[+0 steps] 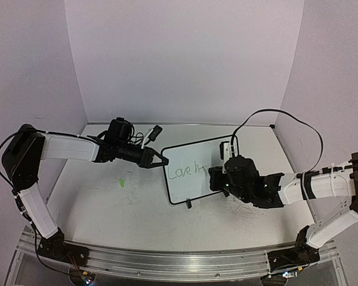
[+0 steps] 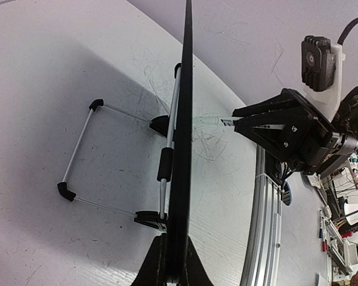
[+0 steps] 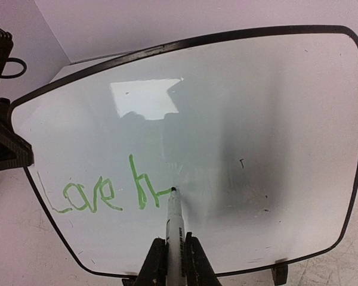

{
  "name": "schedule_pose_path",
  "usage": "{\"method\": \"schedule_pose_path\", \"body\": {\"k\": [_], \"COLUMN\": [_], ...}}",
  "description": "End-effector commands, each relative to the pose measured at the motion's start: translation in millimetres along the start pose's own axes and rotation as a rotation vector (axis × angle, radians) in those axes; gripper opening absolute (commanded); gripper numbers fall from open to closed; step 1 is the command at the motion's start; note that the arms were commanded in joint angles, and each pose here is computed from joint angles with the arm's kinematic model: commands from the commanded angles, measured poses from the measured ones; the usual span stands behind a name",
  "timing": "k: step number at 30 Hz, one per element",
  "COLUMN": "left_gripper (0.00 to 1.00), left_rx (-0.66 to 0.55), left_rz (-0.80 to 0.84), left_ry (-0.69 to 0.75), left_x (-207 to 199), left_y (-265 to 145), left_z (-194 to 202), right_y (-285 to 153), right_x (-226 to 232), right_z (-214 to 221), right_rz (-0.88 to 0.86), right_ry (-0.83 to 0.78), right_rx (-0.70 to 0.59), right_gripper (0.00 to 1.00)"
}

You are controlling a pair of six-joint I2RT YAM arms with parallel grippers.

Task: Write a sentence on the whiteboard

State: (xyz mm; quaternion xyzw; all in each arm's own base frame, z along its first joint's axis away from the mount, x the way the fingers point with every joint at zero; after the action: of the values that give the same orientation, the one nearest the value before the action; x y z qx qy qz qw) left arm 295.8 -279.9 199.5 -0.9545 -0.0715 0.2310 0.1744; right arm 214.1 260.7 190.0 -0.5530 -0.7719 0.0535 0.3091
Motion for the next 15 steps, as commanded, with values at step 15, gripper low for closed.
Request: {"method": "schedule_pose_path", "body": {"k": [15], "left_gripper": [0.00], "left_rx": [-0.018], "left_rz": [0.031], "left_ry": [0.024], "left_x": [-11], "left_y": [-6], "left_z": [-16], "right_y": [2], "right_x": [7], "right_z": [-14], "right_rz": [-0.052], "right_ry": [0.008], "right_rx": [-0.036], "right_gripper": [0.00]}}
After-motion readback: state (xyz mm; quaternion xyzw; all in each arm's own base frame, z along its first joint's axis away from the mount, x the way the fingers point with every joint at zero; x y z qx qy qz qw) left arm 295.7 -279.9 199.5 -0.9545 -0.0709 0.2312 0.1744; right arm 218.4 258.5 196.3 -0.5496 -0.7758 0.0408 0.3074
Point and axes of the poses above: each gripper's point midway between its finger pads, its own y axis out along the fingers, its own x axis along the line the jaws close on, z = x × y, the point moved 9 cm from there along -y, back along the fingers, and after that the axes turned 11 degrees about y, right-handed, at the moved point
